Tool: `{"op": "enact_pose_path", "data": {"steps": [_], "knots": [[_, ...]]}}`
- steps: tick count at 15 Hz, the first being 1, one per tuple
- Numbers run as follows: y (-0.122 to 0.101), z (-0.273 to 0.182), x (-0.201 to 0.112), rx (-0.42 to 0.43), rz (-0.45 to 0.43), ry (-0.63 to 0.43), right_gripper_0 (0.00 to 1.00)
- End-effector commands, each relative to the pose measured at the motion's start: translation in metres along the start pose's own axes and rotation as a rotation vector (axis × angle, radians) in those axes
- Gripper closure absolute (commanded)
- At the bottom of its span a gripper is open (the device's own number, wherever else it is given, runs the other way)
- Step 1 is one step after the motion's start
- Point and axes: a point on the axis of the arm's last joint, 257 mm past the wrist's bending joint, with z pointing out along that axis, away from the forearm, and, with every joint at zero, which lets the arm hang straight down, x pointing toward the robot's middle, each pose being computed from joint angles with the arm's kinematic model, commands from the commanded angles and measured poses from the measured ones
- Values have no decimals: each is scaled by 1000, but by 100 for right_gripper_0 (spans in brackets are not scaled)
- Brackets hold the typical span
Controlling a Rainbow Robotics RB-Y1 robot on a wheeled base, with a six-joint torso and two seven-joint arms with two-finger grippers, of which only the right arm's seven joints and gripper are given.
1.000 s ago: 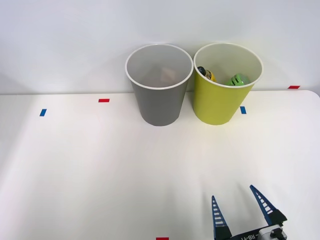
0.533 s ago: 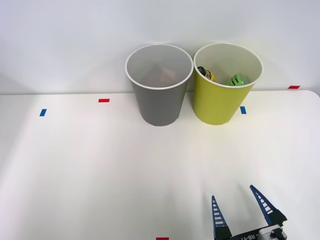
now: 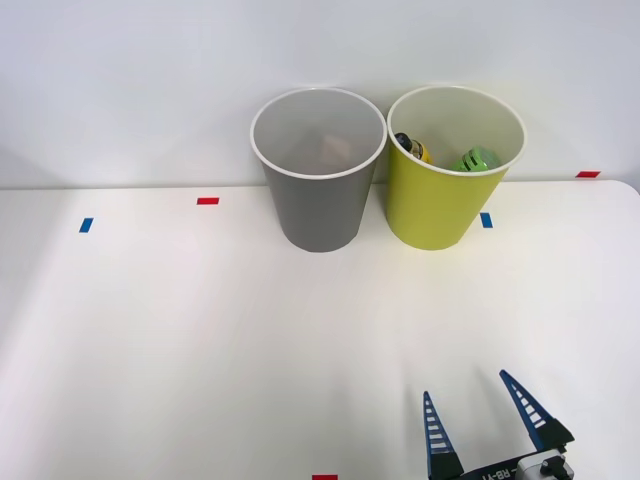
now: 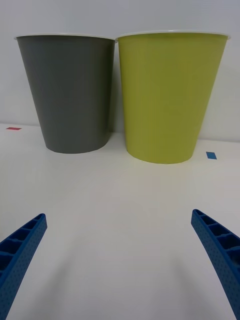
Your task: Put cans in the gray bin, plastic bottles in the light green bin
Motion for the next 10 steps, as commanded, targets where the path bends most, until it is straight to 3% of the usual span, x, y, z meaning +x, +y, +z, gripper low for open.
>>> {"op": "enact_pose_path", "data": {"steps": [1, 10], "knots": [[0, 0, 0, 0, 0, 0, 0], [0, 0, 0, 0, 0, 0, 0]]}}
